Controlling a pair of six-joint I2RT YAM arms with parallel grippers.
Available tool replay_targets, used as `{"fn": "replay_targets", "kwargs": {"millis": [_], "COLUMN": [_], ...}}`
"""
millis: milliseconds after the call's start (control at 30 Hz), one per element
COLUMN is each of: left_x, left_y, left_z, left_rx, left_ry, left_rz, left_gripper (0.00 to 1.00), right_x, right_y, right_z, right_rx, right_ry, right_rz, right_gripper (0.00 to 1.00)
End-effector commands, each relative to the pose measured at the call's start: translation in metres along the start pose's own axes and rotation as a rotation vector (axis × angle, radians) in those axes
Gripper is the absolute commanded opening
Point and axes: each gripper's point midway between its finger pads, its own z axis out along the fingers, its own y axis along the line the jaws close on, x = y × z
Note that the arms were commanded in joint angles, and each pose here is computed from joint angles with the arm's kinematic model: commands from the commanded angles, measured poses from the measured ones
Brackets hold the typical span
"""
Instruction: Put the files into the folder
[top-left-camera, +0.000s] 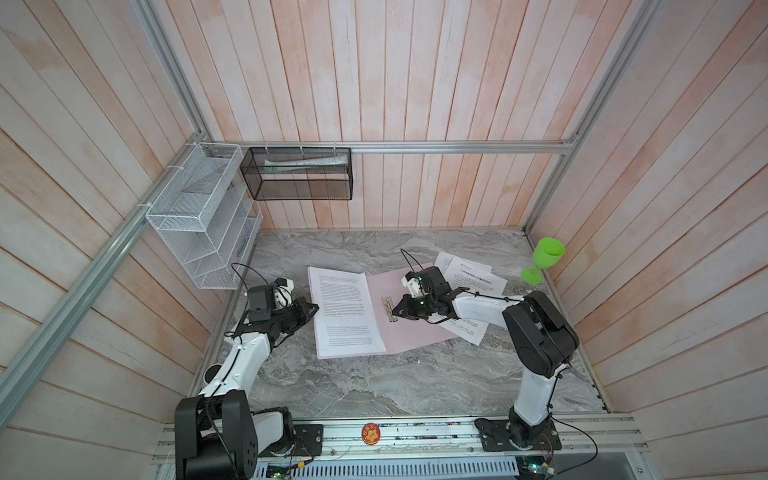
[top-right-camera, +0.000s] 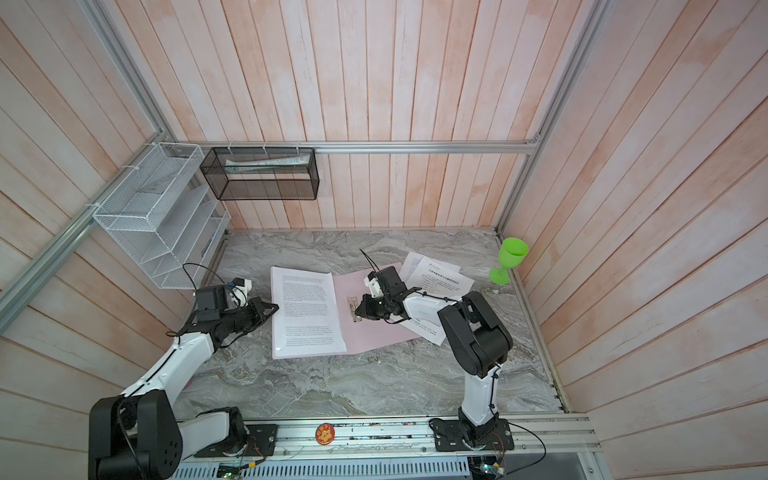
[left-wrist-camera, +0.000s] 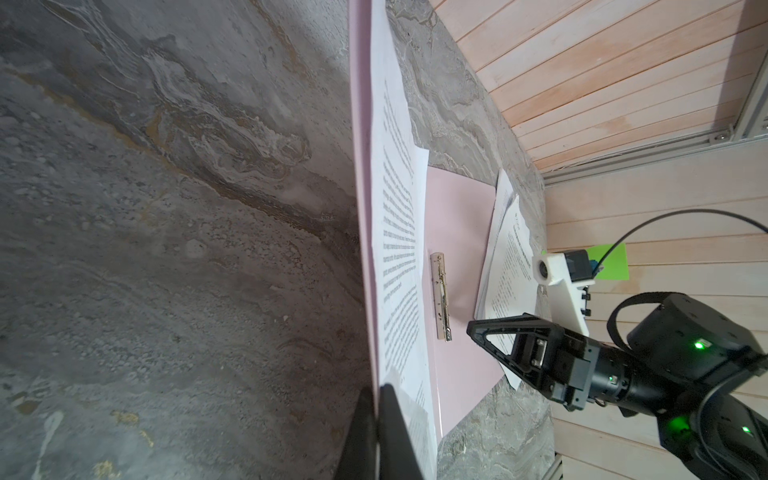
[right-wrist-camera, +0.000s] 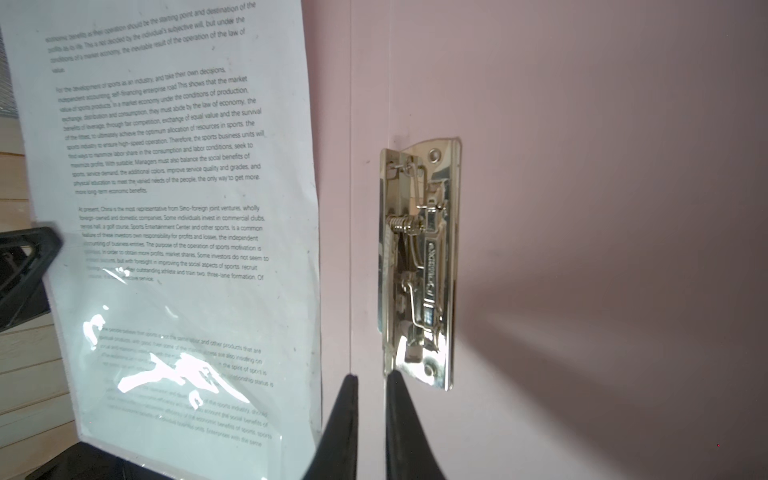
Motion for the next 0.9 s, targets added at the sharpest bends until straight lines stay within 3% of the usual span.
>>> {"fn": "replay_targets", "kwargs": {"millis": [0, 700, 867], "left_x": [0.000, 0.001, 0.001], "left_y": [0.002, 0.002, 0.002], "left_z": [0.000, 0.000, 0.000], "left_rx": [-0.013, -0.009, -0.008], "left_ry": [0.004, 0.006, 0.006], "left_rz": [0.019, 0.016, 0.018], "left_gripper": [0.00, 0.00, 0.00], "right_x": [0.001, 0.016, 0.018], "right_y": [-0.007, -0.007, -0.012], "right_z": [0.006, 0.026, 0.028], "right_rx": [0.045, 0.017, 0.034], "right_ry": [0.020, 0.084, 0.090], "right_rz": [-0.017, -0.014, -0.008], "right_gripper": [0.13, 0.13, 0.06]}}
